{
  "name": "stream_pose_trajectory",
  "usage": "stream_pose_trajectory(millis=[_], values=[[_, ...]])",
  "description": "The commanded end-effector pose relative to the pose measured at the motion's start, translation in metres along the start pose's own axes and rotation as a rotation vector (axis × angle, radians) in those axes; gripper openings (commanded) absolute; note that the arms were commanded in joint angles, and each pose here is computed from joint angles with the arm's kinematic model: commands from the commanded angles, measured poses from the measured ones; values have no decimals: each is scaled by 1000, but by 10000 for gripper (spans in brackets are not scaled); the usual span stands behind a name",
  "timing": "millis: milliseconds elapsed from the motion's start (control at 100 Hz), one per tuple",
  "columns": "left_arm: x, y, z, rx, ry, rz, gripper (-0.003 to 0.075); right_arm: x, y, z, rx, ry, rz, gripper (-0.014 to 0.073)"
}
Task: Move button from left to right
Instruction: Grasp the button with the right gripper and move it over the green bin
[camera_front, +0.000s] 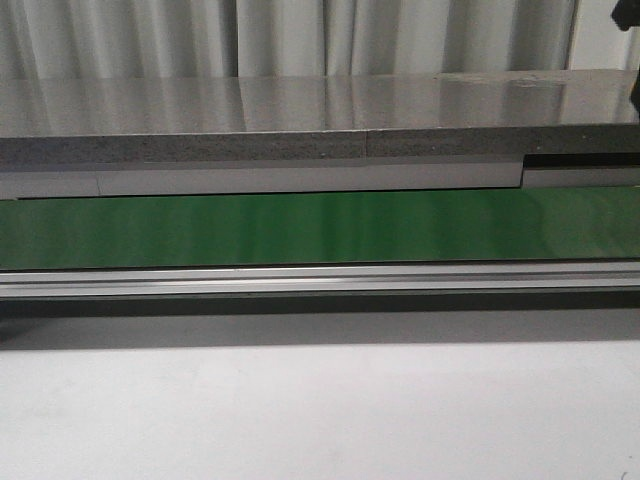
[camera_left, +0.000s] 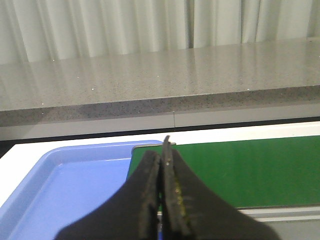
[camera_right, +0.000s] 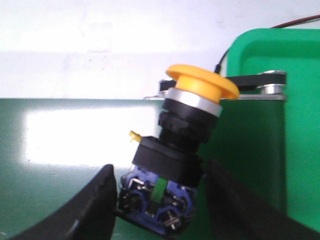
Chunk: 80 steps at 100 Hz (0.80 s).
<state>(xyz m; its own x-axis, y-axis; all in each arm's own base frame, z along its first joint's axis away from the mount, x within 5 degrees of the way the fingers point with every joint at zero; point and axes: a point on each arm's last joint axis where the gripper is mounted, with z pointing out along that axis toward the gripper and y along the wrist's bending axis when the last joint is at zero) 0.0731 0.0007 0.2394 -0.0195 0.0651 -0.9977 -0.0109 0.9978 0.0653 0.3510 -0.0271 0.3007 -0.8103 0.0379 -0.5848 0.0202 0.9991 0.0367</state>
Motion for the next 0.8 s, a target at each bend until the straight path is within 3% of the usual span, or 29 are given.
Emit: stream_pose_trajectory(millis=[0,430,790], values=[[-15,3,0,-25,-88,-12,-20,-14,-18,-25,49,-114,-7,183],[-15,3,0,-25,-88,-12,-20,4,-108,-2,190,-36,120,183],[-15,3,0,-25,-88,-12,-20,27,-133,54,180,117,158,183]])
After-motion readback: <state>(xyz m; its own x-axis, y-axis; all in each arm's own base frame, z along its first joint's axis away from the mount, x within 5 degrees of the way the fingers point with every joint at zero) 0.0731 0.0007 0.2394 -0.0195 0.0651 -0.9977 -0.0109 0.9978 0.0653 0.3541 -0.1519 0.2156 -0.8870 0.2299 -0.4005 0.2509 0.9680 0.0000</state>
